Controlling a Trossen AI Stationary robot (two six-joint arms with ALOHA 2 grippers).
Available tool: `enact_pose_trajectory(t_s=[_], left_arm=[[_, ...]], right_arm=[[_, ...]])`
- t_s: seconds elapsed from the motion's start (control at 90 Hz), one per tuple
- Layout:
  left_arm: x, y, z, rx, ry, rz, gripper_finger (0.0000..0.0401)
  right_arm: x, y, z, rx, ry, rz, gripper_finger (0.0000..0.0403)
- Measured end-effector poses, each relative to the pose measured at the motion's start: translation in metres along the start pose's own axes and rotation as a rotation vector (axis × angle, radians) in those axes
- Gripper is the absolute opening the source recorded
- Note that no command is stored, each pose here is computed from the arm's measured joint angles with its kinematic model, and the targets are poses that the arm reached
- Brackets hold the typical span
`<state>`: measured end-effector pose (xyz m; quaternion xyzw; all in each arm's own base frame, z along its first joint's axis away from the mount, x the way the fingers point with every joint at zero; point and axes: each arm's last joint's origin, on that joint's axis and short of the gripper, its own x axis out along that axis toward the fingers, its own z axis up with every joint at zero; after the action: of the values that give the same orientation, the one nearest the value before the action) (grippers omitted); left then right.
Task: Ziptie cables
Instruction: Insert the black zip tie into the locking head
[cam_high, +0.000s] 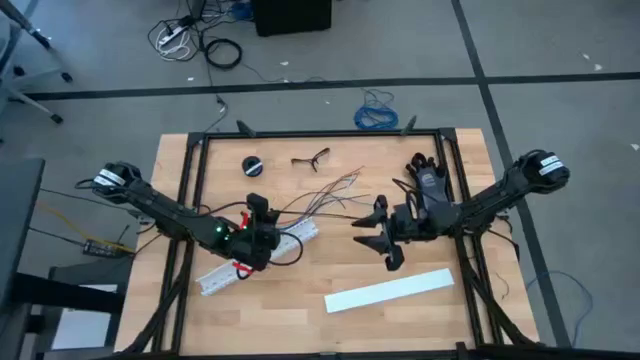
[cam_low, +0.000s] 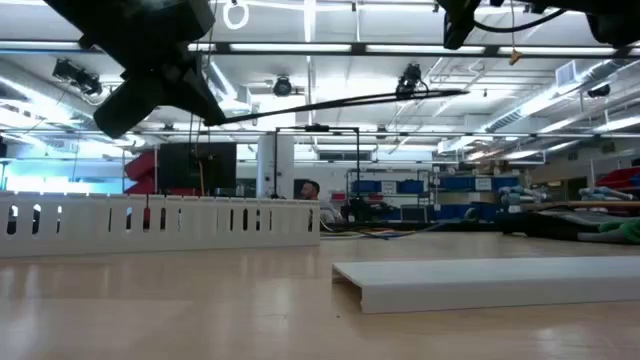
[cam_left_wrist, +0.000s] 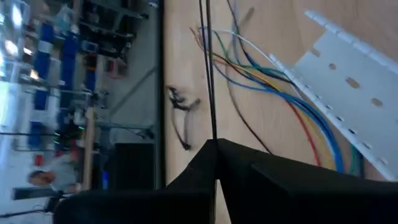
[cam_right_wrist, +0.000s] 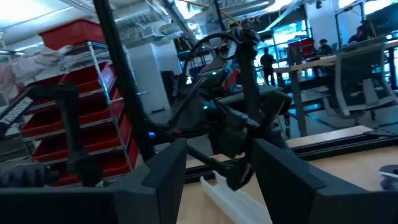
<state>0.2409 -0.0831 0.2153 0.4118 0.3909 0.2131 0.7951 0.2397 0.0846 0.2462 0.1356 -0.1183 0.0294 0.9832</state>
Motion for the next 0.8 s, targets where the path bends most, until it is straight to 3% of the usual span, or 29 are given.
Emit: enact_pose_trajectory(t_s=[0.178,0.411,0.8], left_arm=[[-0.001,0.005,0.012,0.013,-0.07,0.049,0.0],[-0.001,0.009,0.022,0.029,-0.124,0.075,0.0],[-0.001,0.009,0.023,0.019,-0.147,0.046,0.0]], right_arm=[[0.012,0.0,-0.03,-0.001,0.025,-0.095,0.0181],[0.054,0.0,-0.065,-0.046,0.052,-0.136,0.0181],[0.082,-0.031,-0.076,-0.066,0.068,-0.244,0.0181]])
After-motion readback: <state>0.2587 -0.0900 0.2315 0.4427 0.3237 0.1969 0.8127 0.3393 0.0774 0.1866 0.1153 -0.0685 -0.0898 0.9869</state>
